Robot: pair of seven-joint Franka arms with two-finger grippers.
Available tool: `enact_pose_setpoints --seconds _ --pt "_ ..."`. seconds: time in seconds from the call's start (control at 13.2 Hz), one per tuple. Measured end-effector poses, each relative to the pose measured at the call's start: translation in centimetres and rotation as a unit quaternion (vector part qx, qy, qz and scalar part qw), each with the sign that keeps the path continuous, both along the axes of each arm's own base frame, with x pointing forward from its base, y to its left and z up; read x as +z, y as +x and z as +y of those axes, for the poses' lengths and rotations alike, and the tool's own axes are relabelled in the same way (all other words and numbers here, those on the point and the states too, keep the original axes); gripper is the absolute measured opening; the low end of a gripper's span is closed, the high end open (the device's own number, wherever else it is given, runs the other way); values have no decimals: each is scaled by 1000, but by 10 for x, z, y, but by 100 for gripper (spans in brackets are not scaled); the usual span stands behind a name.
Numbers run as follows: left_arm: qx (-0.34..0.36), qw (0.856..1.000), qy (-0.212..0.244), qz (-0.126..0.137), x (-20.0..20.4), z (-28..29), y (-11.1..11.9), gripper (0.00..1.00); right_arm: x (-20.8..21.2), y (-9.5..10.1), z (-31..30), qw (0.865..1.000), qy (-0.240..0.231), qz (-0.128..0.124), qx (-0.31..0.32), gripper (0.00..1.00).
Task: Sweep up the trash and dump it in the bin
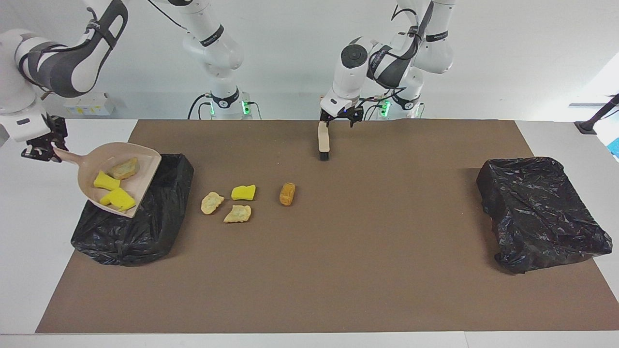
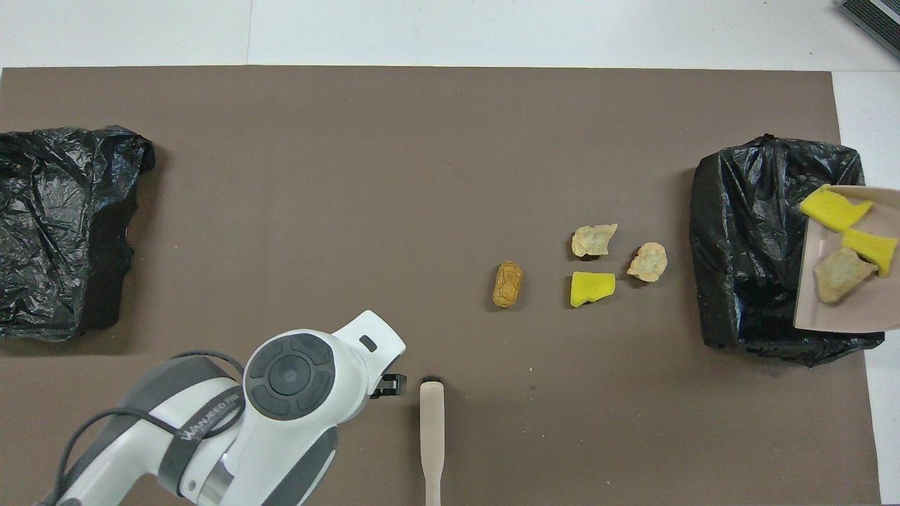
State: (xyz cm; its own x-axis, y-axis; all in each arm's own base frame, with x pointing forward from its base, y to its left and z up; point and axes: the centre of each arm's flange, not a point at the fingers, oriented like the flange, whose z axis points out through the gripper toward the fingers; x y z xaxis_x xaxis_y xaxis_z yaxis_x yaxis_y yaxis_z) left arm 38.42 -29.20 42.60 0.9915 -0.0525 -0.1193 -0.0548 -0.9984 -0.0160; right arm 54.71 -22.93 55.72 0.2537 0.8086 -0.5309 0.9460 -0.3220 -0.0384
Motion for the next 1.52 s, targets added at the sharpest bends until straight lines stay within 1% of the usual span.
enact_pose_setpoints --seconds 0.15,0.3,0.45,0.61,0.76,0.83,0.91,1.06,1.21,1.36,1.52 --pt "-2 1000 -3 -11 36 28 33 100 2 2 15 999 -38 5 -15 33" --pt "6 999 3 -35 69 53 58 100 8 6 27 997 -79 11 -7 33" --pt "2 999 17 -51 98 76 75 100 13 7 37 995 -97 13 3 33" --pt "-7 998 20 -57 123 93 86 100 22 6 40 994 -110 10 9 33" --pt "-21 998 18 -54 147 115 97 100 37 8 62 988 -148 9 33 33" --pt "-27 998 17 -51 160 126 101 100 44 8 83 986 -166 7 31 33" --pt "-28 998 15 -52 173 138 104 100 46 5 104 984 -178 0 17 33" --pt "-17 999 7 -49 201 160 108 100 36 -4 114 984 -179 -17 13 33" --pt "-16 999 -2 -32 222 178 114 100 25 -17 93 984 -174 -20 9 33" --pt "-18 999 -6 -26 234 190 127 100 31 -18 86 985 -170 -15 29 33" --pt "-16 1000 -10 -23 239 208 138 100 45 -15 89 984 -163 3 72 33"
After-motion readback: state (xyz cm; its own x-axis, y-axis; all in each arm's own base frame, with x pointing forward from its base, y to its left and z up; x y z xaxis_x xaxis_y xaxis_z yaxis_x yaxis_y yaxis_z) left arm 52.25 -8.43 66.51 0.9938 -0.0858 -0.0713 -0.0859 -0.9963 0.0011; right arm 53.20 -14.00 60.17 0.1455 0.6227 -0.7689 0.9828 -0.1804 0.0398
